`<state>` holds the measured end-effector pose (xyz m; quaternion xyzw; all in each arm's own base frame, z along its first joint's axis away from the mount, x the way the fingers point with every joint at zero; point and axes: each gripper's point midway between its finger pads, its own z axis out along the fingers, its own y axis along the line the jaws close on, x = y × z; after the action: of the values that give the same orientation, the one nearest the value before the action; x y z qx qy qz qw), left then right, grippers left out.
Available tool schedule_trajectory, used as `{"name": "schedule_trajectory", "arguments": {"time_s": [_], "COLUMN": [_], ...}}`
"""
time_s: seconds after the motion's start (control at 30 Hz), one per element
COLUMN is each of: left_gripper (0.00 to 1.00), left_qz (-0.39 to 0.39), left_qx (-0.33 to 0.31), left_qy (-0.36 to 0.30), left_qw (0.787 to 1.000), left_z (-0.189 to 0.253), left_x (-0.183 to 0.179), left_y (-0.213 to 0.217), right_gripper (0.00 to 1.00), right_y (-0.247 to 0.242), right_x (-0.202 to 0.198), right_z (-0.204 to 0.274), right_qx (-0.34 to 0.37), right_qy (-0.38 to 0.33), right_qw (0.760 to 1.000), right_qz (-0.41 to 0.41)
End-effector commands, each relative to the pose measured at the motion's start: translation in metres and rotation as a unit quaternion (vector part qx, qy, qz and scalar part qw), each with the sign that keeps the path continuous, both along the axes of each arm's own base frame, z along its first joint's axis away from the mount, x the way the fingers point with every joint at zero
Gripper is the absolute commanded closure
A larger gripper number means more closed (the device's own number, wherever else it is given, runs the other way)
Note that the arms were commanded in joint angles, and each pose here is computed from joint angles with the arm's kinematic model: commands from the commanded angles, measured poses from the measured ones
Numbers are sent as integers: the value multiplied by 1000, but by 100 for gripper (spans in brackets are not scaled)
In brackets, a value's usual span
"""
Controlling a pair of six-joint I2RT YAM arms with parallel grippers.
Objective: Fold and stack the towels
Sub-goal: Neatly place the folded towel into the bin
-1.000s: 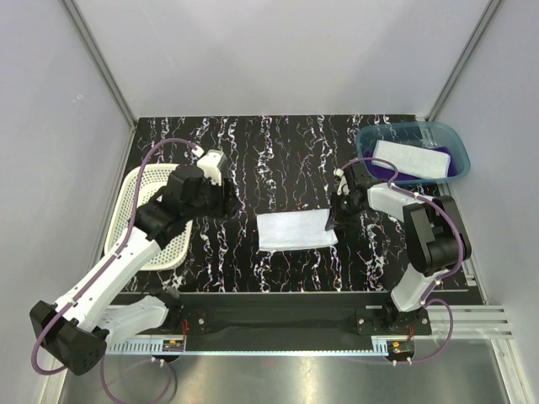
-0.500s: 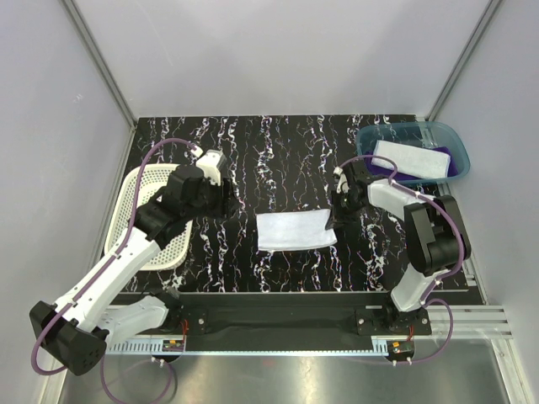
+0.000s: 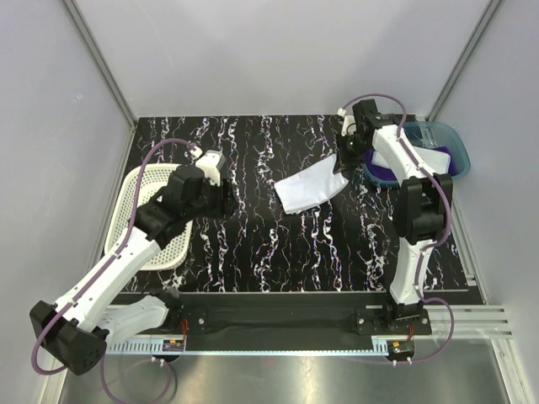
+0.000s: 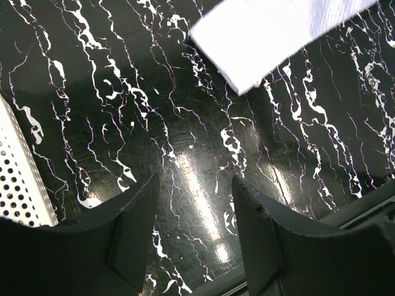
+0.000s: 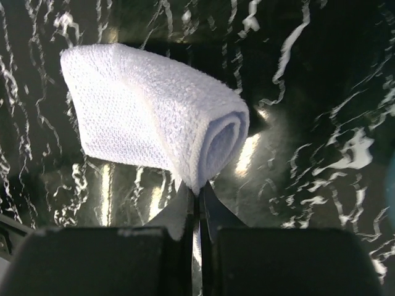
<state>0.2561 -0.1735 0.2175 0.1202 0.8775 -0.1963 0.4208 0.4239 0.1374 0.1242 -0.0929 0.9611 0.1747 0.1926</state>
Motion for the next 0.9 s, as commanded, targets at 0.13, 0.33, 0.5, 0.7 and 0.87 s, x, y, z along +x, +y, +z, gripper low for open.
{"name": "schedule_trajectory", "arguments": {"time_s": [0.13, 0.33, 0.5, 0.7, 0.87], "left_gripper": [44, 44, 44, 44, 44], "left_qz": [0, 1, 1, -4, -10], "left_qx": [1, 12, 12, 16, 15], "left_qy": [-16, -11, -8, -1, 4], "left_qw": [1000, 1000, 1000, 1000, 1000], "left_z": [5, 1, 0, -4, -6], "left_x": [7, 10, 12, 12, 12], "left_y": [-1, 0, -1, -2, -5], "right_gripper": [100, 100, 100, 100, 100], "right_y": [-58, -96, -128, -184, -233], "right_x": [52, 75, 82, 84, 80], "right_z": [30, 33, 40, 47, 54], "right_qx": [-16, 13, 26, 27, 37], "right_qy": [-13, -15, -27, -38, -48], "right_qw": [999, 997, 993, 983, 972], "right_qz": [-33, -76, -113, -175, -228]}}
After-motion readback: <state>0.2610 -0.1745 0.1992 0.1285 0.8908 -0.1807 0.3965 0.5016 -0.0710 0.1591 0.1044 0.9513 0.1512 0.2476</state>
